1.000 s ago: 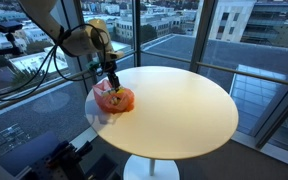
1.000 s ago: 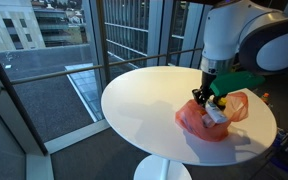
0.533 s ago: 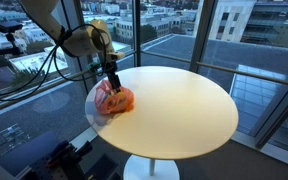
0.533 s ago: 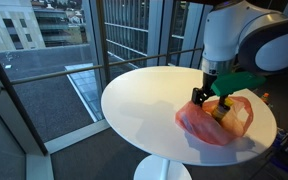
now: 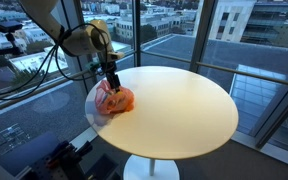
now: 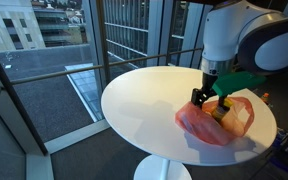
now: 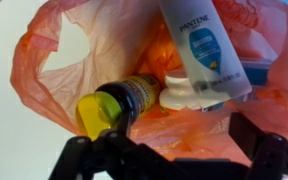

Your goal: Put the white bottle in the plastic bag

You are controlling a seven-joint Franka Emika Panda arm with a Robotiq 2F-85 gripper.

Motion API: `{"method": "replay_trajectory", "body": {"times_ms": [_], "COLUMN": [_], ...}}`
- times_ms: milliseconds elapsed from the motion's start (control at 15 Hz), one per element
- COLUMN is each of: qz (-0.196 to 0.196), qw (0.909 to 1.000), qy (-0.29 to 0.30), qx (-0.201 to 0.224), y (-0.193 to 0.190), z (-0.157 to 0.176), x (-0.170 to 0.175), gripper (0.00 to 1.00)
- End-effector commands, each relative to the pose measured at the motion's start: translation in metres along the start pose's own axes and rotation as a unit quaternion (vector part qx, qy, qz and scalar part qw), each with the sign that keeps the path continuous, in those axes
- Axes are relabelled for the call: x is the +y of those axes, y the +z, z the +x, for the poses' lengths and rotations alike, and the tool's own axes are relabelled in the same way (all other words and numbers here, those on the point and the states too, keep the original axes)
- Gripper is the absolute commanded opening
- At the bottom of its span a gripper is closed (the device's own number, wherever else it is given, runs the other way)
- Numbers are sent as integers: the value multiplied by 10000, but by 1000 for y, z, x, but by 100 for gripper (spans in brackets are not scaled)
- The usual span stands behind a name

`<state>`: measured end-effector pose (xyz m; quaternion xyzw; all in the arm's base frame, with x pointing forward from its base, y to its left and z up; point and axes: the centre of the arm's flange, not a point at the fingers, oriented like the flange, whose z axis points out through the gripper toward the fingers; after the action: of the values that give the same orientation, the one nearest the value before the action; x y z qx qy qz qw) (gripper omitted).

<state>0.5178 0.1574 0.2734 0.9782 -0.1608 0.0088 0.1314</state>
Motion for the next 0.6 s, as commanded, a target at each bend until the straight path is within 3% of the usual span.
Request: {"method": "replay_trajectory", "body": {"times_ms": [0, 533], "qz": [113, 270], "qw": [9995, 9966], "qy": [-234, -333], "qx": [-191, -704], "y": [-12, -25], "z": [-7, -23], "x": [6, 8], "gripper": [100, 100]}}
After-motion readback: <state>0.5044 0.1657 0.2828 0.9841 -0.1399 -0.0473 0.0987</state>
